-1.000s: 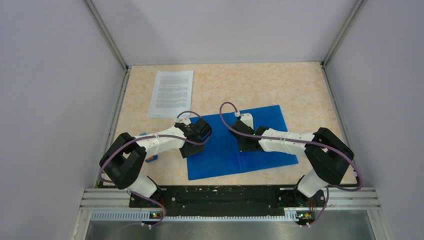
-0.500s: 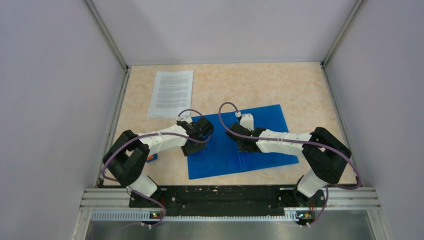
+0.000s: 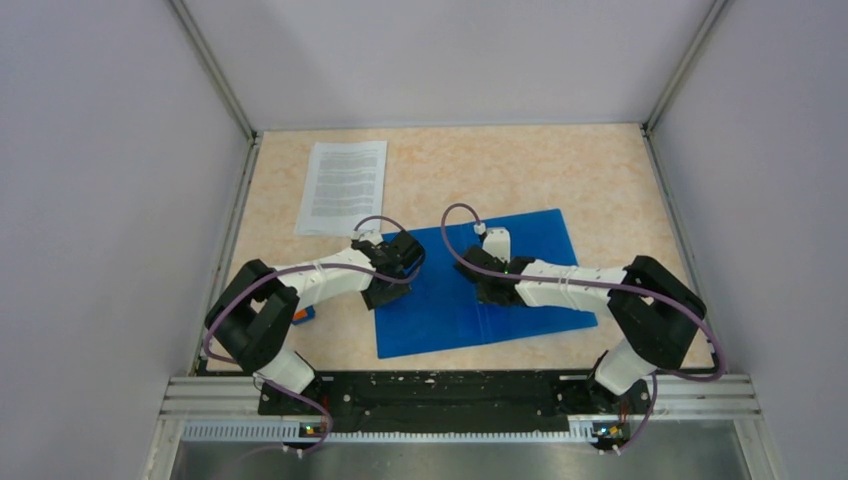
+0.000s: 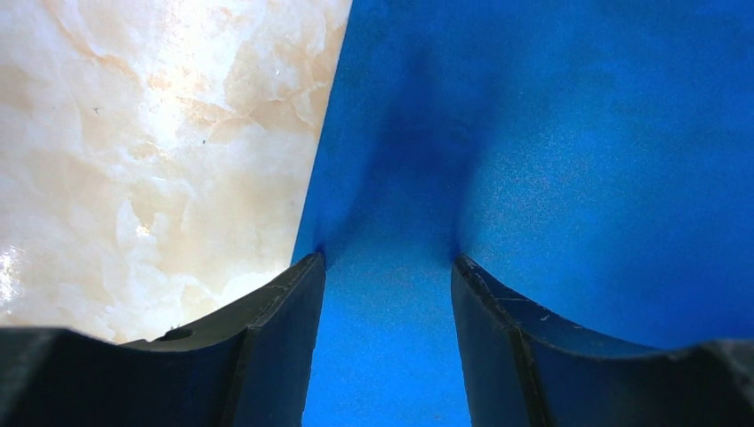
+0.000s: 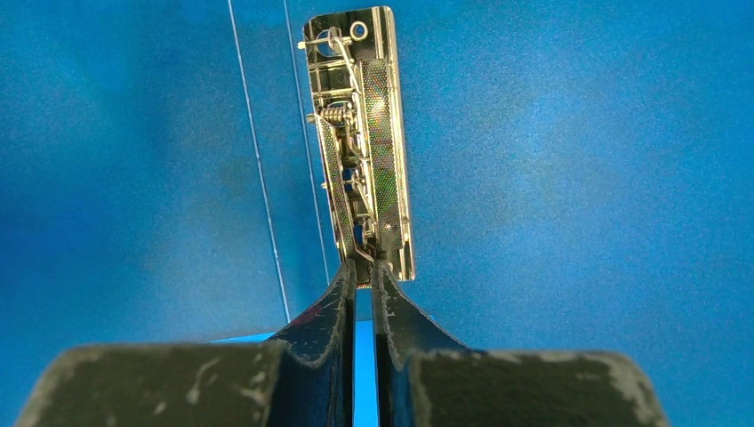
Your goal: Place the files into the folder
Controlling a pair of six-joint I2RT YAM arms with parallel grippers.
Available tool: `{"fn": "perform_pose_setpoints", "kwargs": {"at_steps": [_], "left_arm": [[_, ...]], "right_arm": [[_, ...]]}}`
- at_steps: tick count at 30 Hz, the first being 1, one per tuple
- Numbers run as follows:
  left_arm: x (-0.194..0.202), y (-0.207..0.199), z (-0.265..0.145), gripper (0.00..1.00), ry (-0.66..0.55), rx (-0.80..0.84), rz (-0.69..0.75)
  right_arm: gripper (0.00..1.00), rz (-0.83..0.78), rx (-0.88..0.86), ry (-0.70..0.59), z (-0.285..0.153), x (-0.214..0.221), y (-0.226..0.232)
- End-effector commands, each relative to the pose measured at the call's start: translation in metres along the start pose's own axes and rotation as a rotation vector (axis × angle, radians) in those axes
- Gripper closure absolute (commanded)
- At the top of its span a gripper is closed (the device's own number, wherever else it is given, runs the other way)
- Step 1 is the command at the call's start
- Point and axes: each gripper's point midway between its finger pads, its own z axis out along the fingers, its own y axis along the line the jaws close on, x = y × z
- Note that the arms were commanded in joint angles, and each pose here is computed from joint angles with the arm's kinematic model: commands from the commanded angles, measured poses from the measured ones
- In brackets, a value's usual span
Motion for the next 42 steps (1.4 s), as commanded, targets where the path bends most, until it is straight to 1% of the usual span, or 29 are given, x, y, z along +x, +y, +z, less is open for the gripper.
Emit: {"fn": "perform_pose_setpoints", "kwargs": {"at_steps": [1,11,15,19,20,26,27,30,32,36,37,41,42], "left_arm": [[0.047,0.059,0.042,0.41,0.133,-0.196,0.035],[0.047,0.058,0.042,0.4,0.132,-0.192,0.03],[0.046,0.059,0.041,0.4,0.13,-0.189,0.031],[0.041,0.053,0.039,0.38,0.12,-0.174,0.052],[0.038,0.051,0.037,0.39,0.116,-0.169,0.061],[0.016,0.027,0.015,0.38,0.067,-0.111,0.119],[0.011,0.021,0.008,0.37,0.054,-0.097,0.127],[-0.001,0.004,-0.011,0.35,0.03,-0.043,0.142],[-0.01,-0.007,-0.026,0.33,0.015,0.004,0.138],[-0.03,-0.028,-0.057,0.31,-0.02,0.092,0.135],[-0.035,-0.032,-0.065,0.31,-0.032,0.11,0.137],[-0.059,-0.048,-0.093,0.29,-0.083,0.161,0.148],[-0.063,-0.049,-0.098,0.29,-0.096,0.164,0.152]], "right_arm": [[1.0,-0.136,0.251,0.172,0.002,0.05,-0.082],[1.0,-0.117,0.236,0.171,0.0,0.046,-0.083],[1.0,-0.106,0.217,0.156,-0.004,0.038,-0.079],[0.97,-0.073,0.131,0.126,-0.017,0.02,-0.063],[0.95,-0.062,0.103,0.114,-0.021,0.014,-0.057],[0.65,-0.001,-0.063,-0.004,-0.058,-0.039,-0.03],[0.61,0.016,-0.093,-0.03,-0.066,-0.05,-0.027],[0.58,0.041,-0.162,-0.081,-0.082,-0.072,-0.021],[0.58,0.054,-0.203,-0.093,-0.091,-0.08,-0.018],[0.64,0.084,-0.266,-0.115,-0.106,-0.082,-0.018],[0.66,0.088,-0.289,-0.115,-0.108,-0.079,-0.016],[0.83,0.073,-0.431,-0.079,-0.108,-0.063,0.005],[0.86,0.073,-0.449,-0.069,-0.106,-0.058,0.007]]}}
